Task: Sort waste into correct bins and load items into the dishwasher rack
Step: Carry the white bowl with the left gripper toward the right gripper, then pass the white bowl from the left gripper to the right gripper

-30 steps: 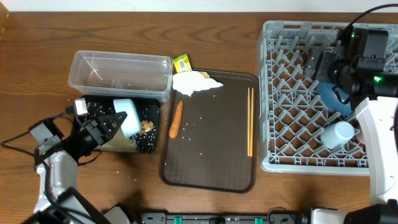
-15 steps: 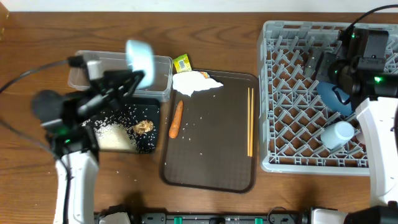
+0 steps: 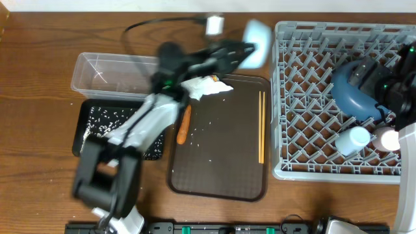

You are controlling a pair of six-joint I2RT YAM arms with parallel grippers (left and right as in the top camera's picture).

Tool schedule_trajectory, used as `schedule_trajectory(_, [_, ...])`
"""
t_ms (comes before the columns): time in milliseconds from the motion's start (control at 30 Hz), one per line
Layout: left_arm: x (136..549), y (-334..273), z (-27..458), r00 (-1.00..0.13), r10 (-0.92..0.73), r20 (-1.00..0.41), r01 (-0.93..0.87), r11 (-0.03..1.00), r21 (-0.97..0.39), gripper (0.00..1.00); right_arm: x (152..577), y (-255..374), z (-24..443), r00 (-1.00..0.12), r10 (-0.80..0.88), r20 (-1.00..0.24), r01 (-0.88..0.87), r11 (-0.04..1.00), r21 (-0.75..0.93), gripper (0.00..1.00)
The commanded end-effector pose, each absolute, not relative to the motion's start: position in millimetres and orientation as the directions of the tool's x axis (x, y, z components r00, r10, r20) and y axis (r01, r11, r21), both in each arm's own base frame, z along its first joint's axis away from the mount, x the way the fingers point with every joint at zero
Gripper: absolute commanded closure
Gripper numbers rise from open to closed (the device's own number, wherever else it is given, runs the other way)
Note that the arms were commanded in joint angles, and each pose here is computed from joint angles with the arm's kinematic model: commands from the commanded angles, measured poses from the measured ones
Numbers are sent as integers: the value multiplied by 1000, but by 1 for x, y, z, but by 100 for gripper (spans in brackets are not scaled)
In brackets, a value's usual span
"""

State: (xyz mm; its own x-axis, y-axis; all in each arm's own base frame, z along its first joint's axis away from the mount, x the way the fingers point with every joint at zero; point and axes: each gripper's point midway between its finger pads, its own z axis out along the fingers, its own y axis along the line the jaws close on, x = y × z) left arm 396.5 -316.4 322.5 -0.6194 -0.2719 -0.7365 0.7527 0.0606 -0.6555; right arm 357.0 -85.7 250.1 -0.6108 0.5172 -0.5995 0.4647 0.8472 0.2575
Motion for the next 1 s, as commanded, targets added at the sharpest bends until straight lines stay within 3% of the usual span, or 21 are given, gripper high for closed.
schedule_trajectory(0, [401,-368,325,-692,-265,-671,700,-21,-714,94,355,-89,252,-590,562,-580,488,820,298,1])
schedule_trajectory(100, [410,-398,308,-769,-279,-575,607,-40,-794,94,352,-90,251,-594,567,-571,494,817,297,1])
schedule_trajectory(200, [417,-422,280,-870,-307,-386,424,-65,-903,93,351,-90,249,-599,568,-564,497,816,295,1])
schedule_trajectory(467, [408,-451,229,-950,-280,-138,200,-208,-957,94,349,-89,248,-604,570,-557,499,816,292,1])
schedule_trajectory(633, [407,-458,207,-959,-275,-63,129,-227,-965,94,346,-89,245,-613,570,-547,502,816,288,1])
schedule_trajectory(967, [407,-460,208,-960,-277,-31,100,-239,-966,94,346,-88,245,-617,566,-546,500,818,284,1])
